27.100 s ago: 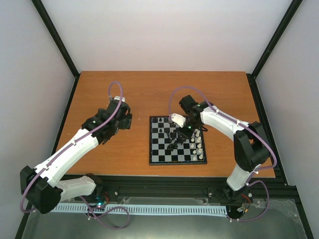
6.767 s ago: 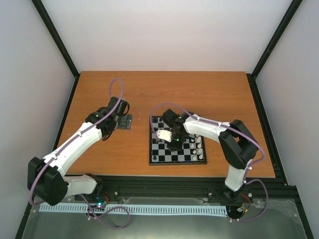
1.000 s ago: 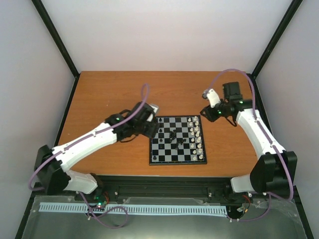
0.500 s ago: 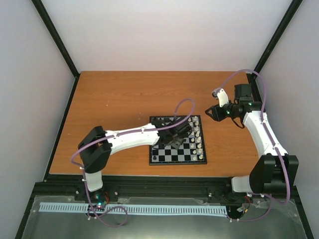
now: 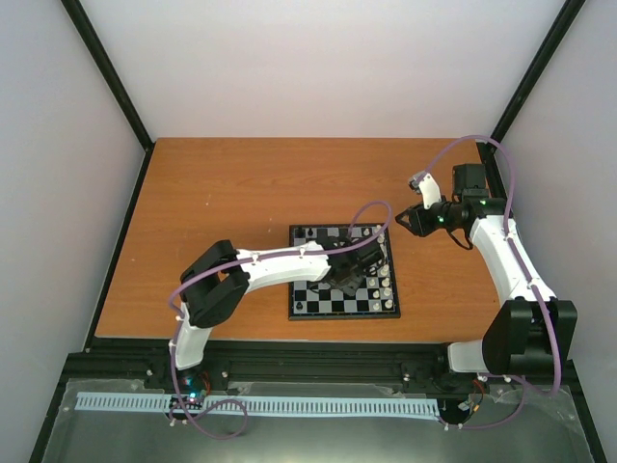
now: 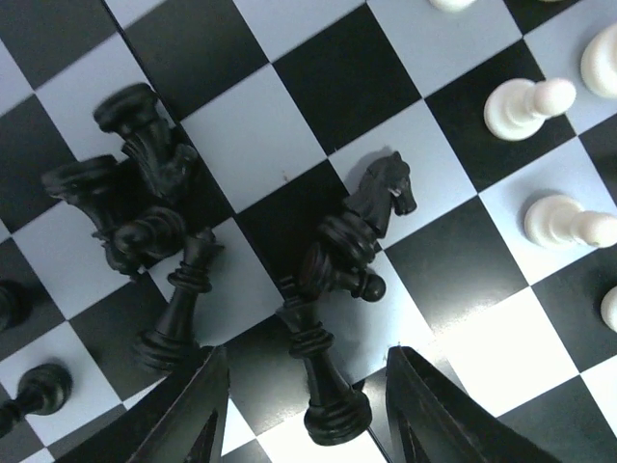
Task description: Set up the chess pieces on the board
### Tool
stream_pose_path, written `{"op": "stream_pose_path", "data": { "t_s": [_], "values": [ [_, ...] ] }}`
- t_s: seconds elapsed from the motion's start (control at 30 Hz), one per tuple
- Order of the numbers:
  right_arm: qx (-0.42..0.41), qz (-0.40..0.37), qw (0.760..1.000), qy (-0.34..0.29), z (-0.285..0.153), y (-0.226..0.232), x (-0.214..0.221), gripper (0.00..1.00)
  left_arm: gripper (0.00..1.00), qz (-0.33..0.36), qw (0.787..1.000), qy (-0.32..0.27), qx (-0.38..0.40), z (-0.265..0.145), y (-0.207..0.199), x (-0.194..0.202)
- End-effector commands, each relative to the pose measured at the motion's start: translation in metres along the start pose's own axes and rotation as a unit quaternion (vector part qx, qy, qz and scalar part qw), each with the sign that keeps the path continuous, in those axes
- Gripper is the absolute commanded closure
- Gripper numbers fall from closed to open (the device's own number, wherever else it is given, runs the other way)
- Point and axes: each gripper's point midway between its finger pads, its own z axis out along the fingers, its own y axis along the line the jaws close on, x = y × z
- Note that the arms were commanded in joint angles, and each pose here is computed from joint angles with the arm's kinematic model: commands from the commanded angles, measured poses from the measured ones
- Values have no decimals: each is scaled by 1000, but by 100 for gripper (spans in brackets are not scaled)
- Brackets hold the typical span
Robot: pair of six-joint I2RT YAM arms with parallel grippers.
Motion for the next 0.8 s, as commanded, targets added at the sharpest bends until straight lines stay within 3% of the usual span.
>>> {"op": "stream_pose_path", "data": {
  "t_s": [0.0, 0.3, 0.77],
  "values": [
    [-4, -14, 1000, -16, -6, 5, -4, 64, 53, -1, 1000, 9, 9, -5, -14, 2],
    [-10, -14, 1000, -14, -5, 7, -3, 64, 63, -5, 1000, 30, -3, 7, -9, 15],
    [-18, -13, 1000, -13, -5, 9, -3, 64, 65, 1, 999, 54, -8, 16, -9, 25]
  ]
}}
